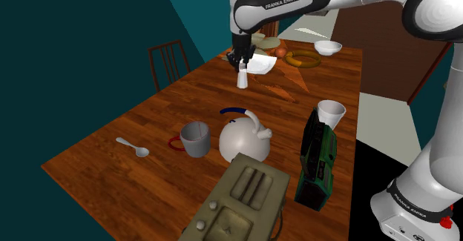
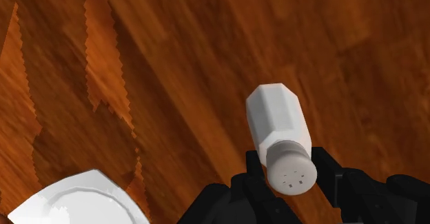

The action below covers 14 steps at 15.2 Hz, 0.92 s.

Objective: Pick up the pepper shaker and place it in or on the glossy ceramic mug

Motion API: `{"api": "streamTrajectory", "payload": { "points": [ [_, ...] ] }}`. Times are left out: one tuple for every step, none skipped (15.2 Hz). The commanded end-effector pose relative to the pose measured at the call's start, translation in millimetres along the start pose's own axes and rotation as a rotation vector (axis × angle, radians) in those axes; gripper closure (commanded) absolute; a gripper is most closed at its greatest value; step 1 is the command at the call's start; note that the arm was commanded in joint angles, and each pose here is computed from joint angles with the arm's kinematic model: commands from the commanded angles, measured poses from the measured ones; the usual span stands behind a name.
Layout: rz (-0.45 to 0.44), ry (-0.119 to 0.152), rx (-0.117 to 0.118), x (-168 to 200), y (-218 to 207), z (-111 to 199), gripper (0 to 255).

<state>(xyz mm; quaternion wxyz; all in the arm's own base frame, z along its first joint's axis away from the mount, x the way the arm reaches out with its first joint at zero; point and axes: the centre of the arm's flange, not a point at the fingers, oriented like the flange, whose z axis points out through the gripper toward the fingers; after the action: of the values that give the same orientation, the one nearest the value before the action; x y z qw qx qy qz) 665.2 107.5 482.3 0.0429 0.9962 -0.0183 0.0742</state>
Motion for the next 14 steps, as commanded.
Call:
{"api": "streamTrajectory", "payload": {
  "points": [
    [0.0, 0.0, 0.0, 1, 0, -10, 255],
    [0.0, 0.0, 0.0, 2, 1, -15, 255],
    [0.0, 0.0, 0.0, 3, 1, -21, 255],
    [0.0, 0.0, 0.0, 3, 2, -26, 255],
    [0.0, 0.0, 0.0, 4, 2, -31, 255],
    [0.0, 0.0, 0.0, 5, 3, -36, 255],
    [0.0, 0.0, 0.0, 6, 3, -41, 255],
    [0.0, 0.0, 0.0, 7, 3, -47, 255],
    [0.0, 0.0, 0.0, 7, 4, -50, 255],
    [0.0, 0.0, 0.0, 4, -9, -53, 255],
    [0.0, 0.0, 0.0, 0, -21, -56, 255],
    [0.0, 0.0, 0.0, -3, -33, -59, 255],
    [0.0, 0.0, 0.0, -7, -46, -62, 255],
    [0.0, 0.0, 0.0, -10, -58, -65, 255]
  ]
}}
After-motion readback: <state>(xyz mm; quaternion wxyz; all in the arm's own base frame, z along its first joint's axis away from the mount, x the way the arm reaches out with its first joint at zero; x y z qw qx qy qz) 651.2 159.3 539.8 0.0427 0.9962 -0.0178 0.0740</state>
